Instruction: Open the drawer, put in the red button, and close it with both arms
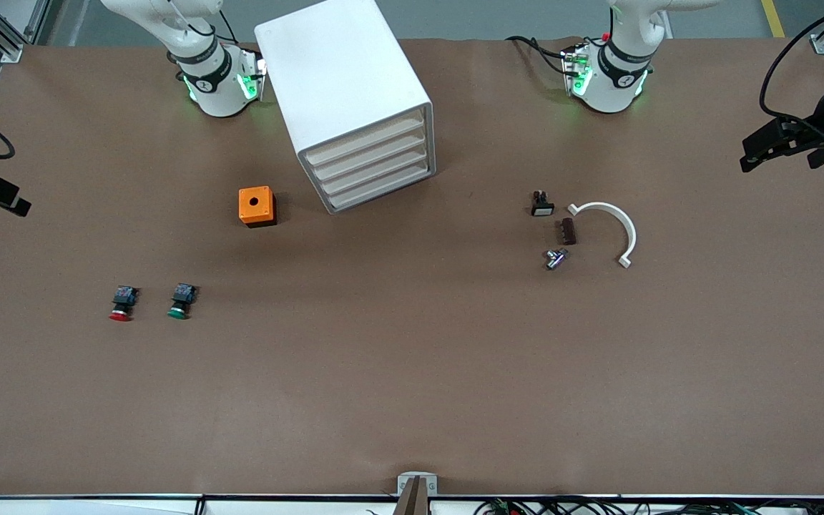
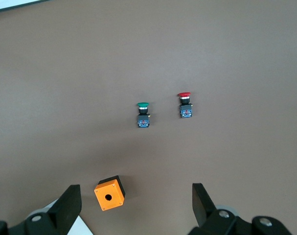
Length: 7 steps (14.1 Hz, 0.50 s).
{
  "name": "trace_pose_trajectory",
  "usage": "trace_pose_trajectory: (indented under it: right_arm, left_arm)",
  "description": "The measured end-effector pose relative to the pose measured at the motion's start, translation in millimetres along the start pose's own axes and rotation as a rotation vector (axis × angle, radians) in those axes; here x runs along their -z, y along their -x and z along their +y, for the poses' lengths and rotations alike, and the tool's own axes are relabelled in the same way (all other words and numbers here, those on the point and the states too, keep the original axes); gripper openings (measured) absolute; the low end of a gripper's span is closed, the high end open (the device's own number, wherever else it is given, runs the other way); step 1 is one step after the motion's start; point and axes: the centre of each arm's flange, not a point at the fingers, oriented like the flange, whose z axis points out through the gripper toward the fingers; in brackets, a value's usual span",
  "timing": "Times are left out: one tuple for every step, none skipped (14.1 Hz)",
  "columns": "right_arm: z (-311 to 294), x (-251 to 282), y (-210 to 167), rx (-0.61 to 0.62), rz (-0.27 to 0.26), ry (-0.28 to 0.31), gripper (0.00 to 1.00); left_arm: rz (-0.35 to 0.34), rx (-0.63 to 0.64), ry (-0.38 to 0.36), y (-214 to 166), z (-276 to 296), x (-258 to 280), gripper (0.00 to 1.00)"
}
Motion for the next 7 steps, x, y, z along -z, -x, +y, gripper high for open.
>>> trace_pose_trajectory:
  right_arm:
    - [0.0, 0.0, 0.0, 0.000, 0.000, 0.000, 1.00]
    - [0.0, 0.0, 0.0, 0.000, 0.000, 0.000, 1.00]
    - [0.0, 0.0, 0.0, 0.000, 0.000, 0.000, 1.00]
    - [0.0, 0.0, 0.0, 0.000, 0.000, 0.000, 1.00]
    - [0.0, 0.0, 0.0, 0.000, 0.000, 0.000, 1.00]
    - [0.1, 0.0, 0.0, 0.000, 0.000, 0.000, 1.00]
    - [0.1, 0.0, 0.0, 0.000, 0.000, 0.000, 1.00]
  left_arm:
    - [0.000, 0.001, 0.000, -0.2, -0.3, -0.2, 1.00]
    - [0.001, 0.001, 0.000, -0.5, -0.5, 0.0, 1.00]
    - [0.006, 0.001, 0.001, -1.2, -0.5, 1.3, 1.00]
    - [0.010, 0.001, 0.001, -2.0, -0.5, 2.9, 1.00]
    - [0.012, 0.001, 0.001, -2.7, -0.5, 3.7, 1.00]
    - [0.011, 0.001, 0.001, -3.4, -0.5, 3.0, 1.00]
    - [0.006, 0.002, 0.001, -4.3, -0.4, 1.3, 1.00]
